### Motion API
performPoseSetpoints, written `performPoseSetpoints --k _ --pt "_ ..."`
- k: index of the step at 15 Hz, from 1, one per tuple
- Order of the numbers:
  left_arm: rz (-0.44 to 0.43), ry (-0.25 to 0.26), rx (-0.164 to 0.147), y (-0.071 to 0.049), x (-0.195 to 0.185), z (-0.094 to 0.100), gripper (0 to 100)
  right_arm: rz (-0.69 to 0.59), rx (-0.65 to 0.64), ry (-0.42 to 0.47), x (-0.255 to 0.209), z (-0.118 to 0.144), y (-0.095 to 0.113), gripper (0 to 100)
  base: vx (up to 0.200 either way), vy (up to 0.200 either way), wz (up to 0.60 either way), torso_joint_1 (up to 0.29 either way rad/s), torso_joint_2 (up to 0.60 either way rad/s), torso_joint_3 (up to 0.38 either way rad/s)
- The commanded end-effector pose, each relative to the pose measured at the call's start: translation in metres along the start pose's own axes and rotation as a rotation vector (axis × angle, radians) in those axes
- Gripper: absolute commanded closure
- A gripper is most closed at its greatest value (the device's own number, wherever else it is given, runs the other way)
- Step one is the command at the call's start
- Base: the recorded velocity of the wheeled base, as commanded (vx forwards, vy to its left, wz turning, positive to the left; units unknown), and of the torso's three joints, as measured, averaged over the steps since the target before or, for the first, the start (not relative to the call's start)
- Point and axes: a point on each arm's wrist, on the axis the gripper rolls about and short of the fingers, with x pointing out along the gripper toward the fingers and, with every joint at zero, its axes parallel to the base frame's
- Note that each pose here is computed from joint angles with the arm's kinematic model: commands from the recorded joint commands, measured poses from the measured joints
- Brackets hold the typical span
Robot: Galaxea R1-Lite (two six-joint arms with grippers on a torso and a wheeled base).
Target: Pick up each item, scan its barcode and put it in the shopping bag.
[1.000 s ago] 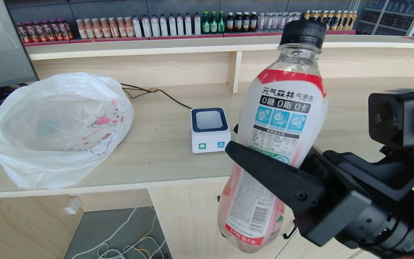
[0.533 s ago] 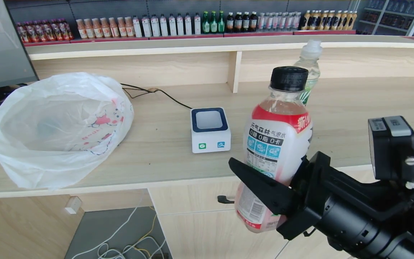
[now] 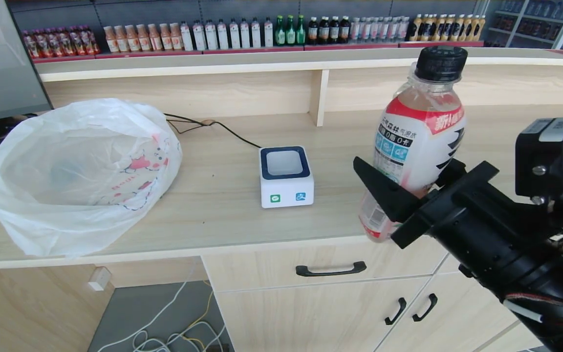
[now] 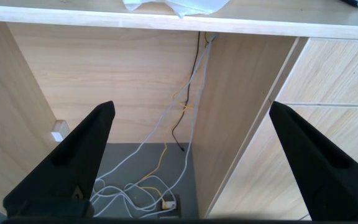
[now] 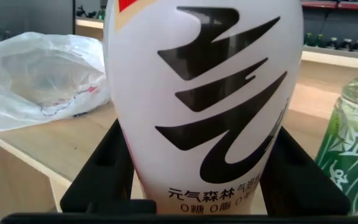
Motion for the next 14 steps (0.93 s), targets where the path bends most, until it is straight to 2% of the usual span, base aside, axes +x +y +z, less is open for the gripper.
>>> performPoseSetpoints --k 1,3,4,9,14 --pt "0.001 0.0 0.0 0.0 0.0 0.0 0 -0.084 -0.074 -0.028 0.006 0.01 -0.005 100 0.0 0.0 0.0 0.0 0.0 0.0" --pt "0.001 0.0 0.0 0.0 0.0 0.0 0 -0.14 -0.201 -0.051 0.011 0.019 -0.008 100 0.0 0.0 0.0 0.0 0.0 0.0" --pt "0.001 0.0 0.0 0.0 0.0 0.0 0 -0.161 -0.225 -0.06 0.013 0.021 -0.008 100 0.0 0.0 0.0 0.0 0.0 0.0" --pt "0.001 0.0 -0.006 0.0 0.0 0.0 0 -0.211 -0.211 -0.058 0.012 0.018 -0.01 100 0.0 0.0 0.0 0.0 0.0 0.0" --pt "0.001 0.0 -0.003 0.0 0.0 0.0 0 -0.212 -0.178 -0.052 0.012 0.016 -0.01 100 0.0 0.2 0.0 0.005 0.0 0.001"
